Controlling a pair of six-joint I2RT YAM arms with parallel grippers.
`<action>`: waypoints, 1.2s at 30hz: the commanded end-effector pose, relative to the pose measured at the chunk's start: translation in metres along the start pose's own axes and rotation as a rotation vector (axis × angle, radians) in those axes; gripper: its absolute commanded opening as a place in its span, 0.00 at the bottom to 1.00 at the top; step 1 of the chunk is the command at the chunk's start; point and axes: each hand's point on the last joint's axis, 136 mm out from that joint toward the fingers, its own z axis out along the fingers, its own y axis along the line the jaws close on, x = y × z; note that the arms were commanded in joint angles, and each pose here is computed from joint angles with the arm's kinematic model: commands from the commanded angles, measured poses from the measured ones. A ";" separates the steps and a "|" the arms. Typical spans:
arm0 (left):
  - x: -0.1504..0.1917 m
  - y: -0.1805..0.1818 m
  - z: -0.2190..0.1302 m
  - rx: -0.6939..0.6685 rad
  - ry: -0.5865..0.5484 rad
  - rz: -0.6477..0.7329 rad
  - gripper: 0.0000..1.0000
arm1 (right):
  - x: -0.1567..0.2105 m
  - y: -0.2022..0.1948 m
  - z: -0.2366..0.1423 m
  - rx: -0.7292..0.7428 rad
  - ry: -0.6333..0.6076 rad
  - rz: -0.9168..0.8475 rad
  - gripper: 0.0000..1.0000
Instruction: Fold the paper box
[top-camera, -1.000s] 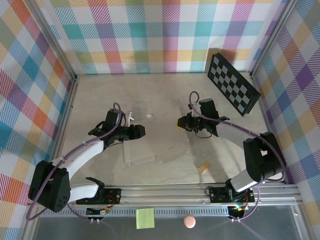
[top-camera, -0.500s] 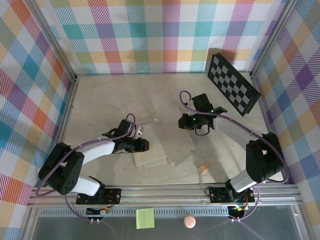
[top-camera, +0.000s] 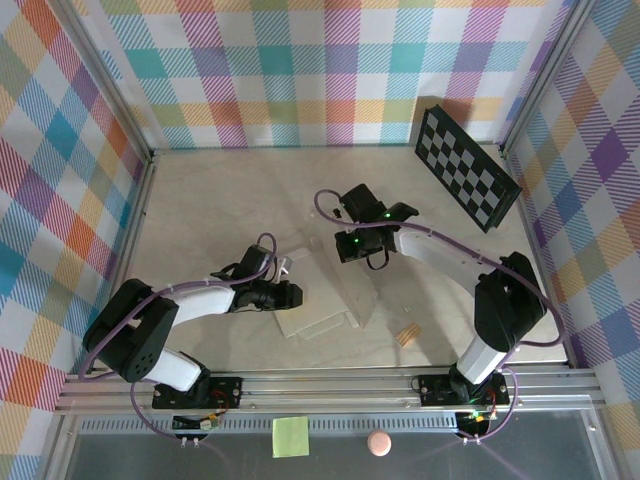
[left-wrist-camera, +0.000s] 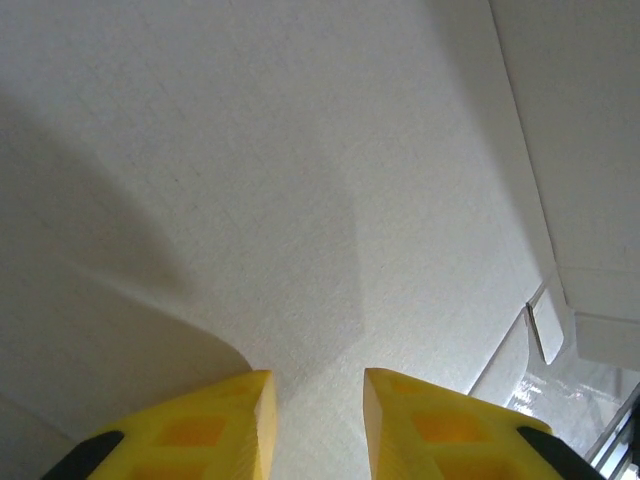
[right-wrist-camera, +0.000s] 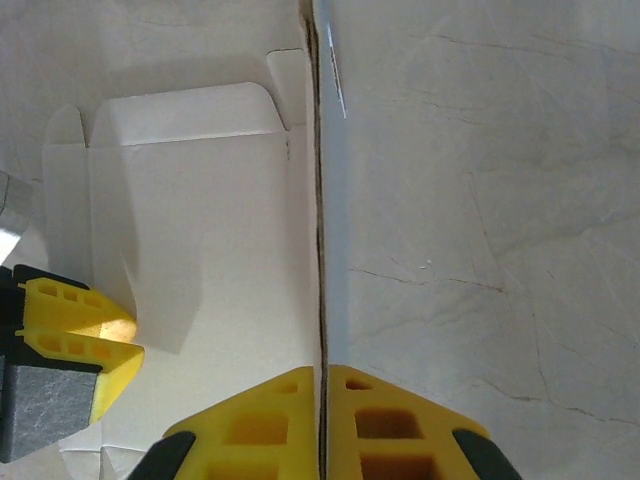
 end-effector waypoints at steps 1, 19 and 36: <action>0.011 0.002 0.008 0.007 0.026 -0.008 0.30 | 0.034 0.000 0.018 0.049 0.152 -0.035 0.00; -0.037 -0.025 -0.073 -0.077 -0.274 0.161 0.41 | 0.016 -0.003 0.000 0.128 0.116 -0.200 0.00; -0.076 -0.029 -0.149 -0.264 -0.607 0.425 0.53 | 0.014 0.031 -0.047 -0.067 -0.045 -0.868 0.00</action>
